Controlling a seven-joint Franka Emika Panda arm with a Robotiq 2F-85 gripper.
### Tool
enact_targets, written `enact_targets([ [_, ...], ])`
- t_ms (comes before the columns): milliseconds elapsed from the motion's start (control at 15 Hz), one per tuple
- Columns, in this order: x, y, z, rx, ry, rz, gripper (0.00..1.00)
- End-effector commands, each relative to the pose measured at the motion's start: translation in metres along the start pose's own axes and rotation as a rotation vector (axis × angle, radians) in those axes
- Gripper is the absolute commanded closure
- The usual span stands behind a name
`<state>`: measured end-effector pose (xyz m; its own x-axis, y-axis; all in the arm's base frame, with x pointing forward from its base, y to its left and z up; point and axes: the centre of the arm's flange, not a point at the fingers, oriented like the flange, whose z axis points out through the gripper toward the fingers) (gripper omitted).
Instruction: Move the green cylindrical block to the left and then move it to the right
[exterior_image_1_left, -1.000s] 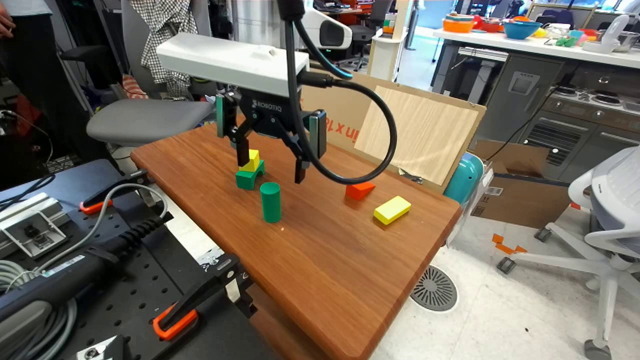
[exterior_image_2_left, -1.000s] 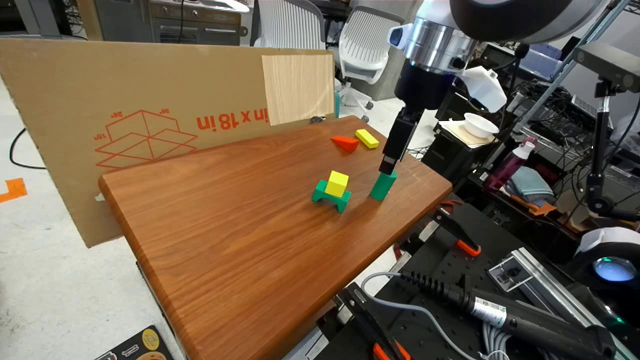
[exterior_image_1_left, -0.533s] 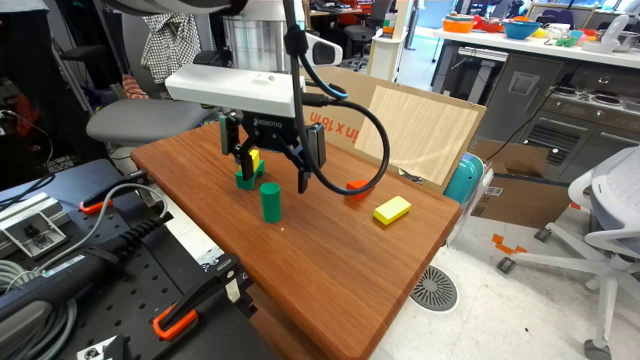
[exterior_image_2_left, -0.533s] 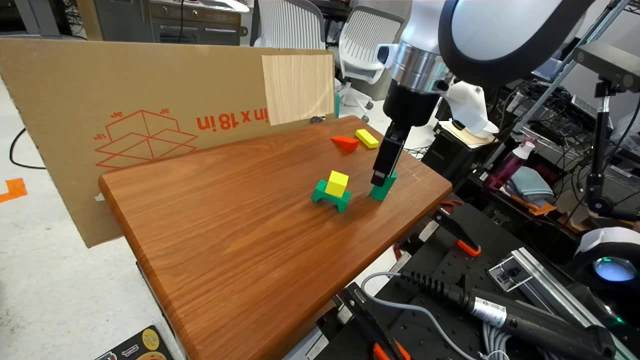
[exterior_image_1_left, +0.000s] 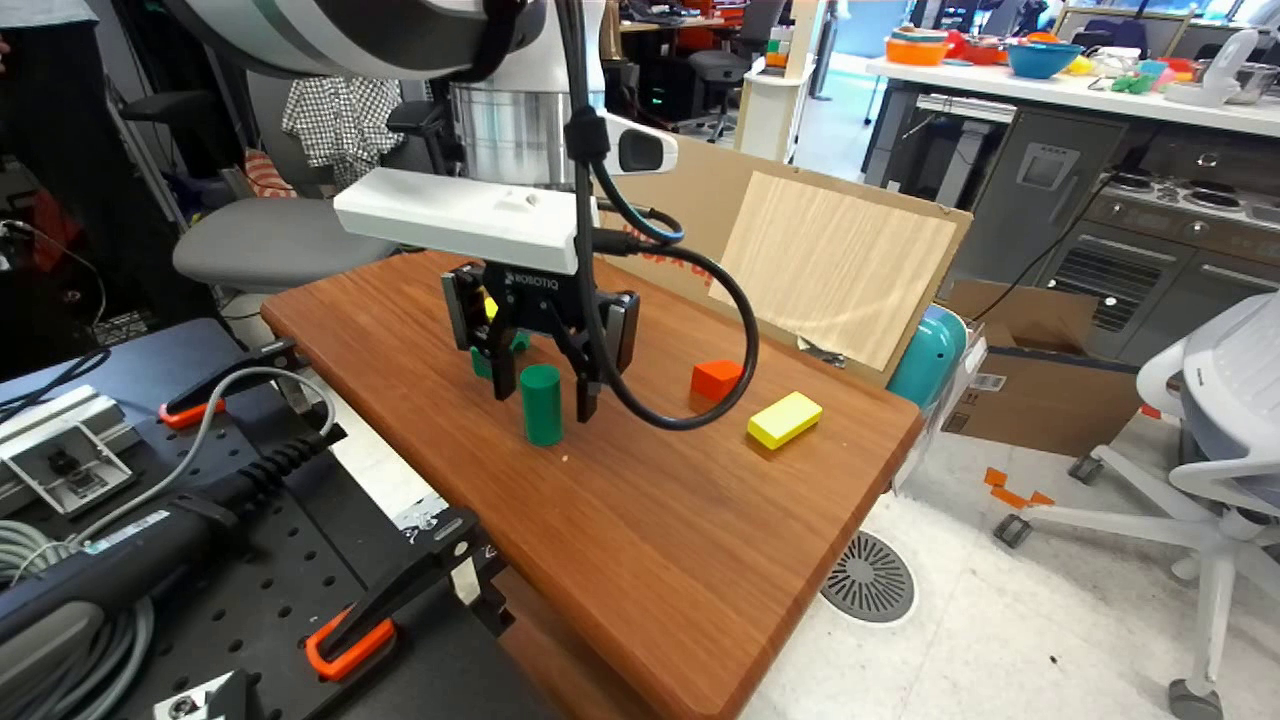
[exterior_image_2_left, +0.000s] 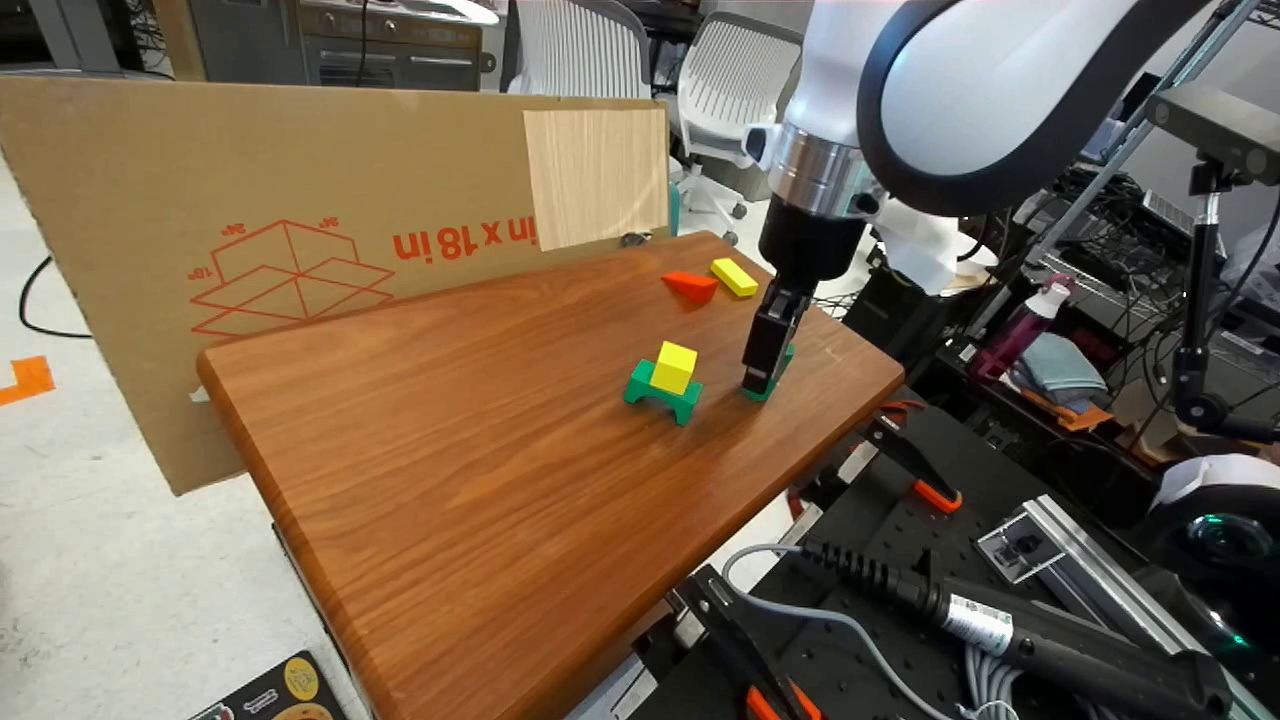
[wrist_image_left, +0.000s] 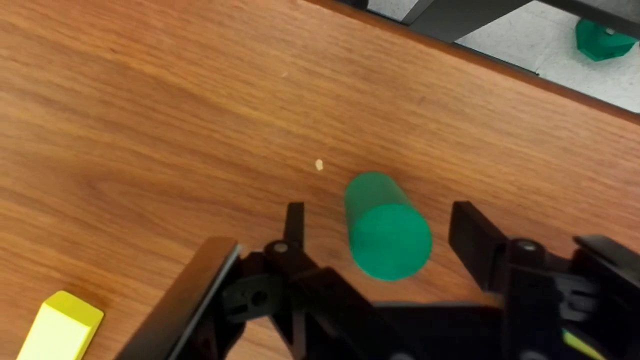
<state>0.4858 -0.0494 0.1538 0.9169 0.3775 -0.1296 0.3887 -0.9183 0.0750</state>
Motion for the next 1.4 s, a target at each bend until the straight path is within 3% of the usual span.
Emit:
enact_targets([
  [0,0.005,0.005,0.004,-0.029,-0.006,0.020,0.58],
  [333,0.003,0.026,-0.010,-0.005,0.007,0.088,0.91],
  [933,0.008,0.120,-0.024,0.115,-0.010,0.369,0.91],
  [1333,0.039,0.132,0.000,0.145,-0.048,0.427,0.91],
])
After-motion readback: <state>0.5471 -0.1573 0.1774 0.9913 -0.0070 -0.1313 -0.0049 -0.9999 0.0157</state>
